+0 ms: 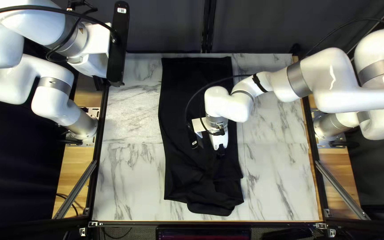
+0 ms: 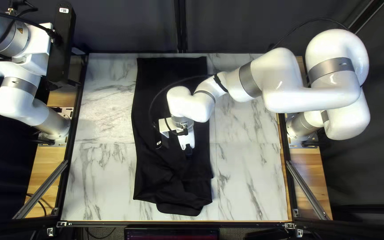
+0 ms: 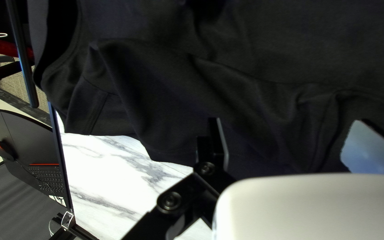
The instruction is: Fold t-shirt
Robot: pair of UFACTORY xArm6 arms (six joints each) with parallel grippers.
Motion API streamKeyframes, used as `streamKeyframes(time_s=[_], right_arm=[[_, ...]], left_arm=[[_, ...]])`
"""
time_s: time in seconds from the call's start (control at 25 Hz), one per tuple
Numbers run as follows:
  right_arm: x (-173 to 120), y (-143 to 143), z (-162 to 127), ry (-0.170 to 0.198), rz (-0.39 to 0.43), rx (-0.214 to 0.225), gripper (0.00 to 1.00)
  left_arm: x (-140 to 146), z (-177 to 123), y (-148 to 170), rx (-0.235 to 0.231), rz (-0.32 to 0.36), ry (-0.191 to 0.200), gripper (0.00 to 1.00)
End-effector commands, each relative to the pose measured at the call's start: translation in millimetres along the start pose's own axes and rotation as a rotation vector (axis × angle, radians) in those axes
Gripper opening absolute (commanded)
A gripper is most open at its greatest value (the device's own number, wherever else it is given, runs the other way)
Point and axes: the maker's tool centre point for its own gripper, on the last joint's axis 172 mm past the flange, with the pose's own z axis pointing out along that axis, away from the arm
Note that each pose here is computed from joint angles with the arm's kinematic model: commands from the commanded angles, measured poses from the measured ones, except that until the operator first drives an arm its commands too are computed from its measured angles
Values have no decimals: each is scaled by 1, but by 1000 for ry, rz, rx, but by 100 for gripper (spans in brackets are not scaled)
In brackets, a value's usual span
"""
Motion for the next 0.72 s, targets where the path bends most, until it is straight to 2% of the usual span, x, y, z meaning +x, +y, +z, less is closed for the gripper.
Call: streamKeyframes(time_s=[0.04, 0.64, 0.72], right_arm=[[0, 1, 0, -4, -2, 4, 5], [1, 2, -18, -6, 1, -21, 4], [1, 3, -20, -6, 2, -22, 8]], left_arm=[[0, 0, 0, 0, 0, 0, 100], [0, 0, 0, 0, 0, 0, 100], [0, 0, 0, 0, 0, 0, 100]])
